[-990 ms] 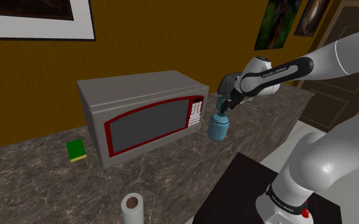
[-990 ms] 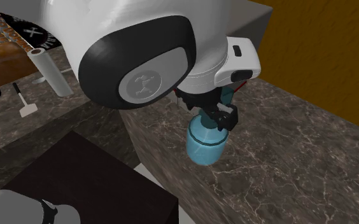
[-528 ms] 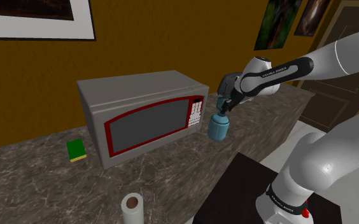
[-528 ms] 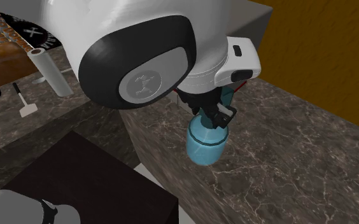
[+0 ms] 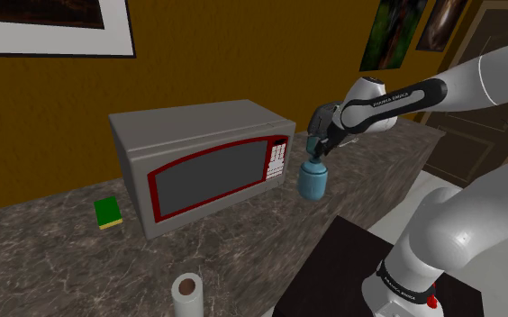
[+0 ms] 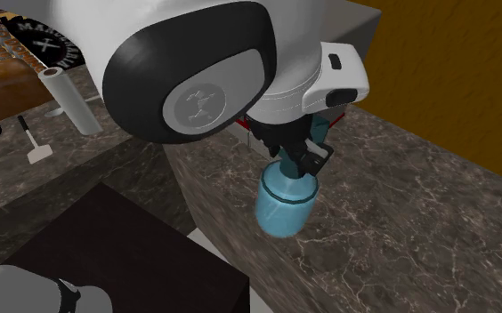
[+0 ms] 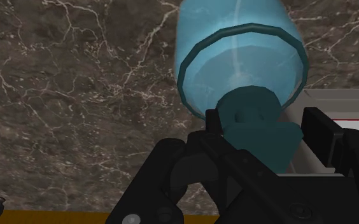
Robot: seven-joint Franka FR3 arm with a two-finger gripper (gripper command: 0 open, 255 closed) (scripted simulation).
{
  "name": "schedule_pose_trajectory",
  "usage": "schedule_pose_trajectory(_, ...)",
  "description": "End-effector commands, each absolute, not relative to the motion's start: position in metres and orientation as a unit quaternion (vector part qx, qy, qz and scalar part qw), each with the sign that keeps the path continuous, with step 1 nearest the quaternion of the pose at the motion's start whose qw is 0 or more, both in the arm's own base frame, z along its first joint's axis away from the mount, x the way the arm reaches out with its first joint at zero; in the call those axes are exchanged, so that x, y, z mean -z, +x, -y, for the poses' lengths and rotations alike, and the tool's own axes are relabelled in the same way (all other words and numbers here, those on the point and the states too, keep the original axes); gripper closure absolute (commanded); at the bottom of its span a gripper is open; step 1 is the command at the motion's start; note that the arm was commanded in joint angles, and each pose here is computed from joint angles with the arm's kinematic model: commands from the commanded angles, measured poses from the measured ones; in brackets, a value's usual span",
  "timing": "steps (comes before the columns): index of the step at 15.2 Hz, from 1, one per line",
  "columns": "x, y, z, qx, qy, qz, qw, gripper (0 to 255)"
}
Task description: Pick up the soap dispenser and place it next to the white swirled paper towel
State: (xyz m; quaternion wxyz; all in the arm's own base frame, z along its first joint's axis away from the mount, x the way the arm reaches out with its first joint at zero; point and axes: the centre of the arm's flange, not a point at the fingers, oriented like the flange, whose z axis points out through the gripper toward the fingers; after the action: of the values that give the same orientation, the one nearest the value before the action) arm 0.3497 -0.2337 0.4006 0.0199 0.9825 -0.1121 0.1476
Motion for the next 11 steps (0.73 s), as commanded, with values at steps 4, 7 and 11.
schedule_pose_trajectory(4,-0.427,0.350,0.233,-0.148,0.982,0.112,0.020,255)
schedule_pose_trajectory(7,-0.443,0.350,0.233,-0.148,0.982,0.112,0.020,255)
schedule_pose_trajectory(11,-0.464,0.350,0.233,-0.148,0.982,0.112,0.020,255)
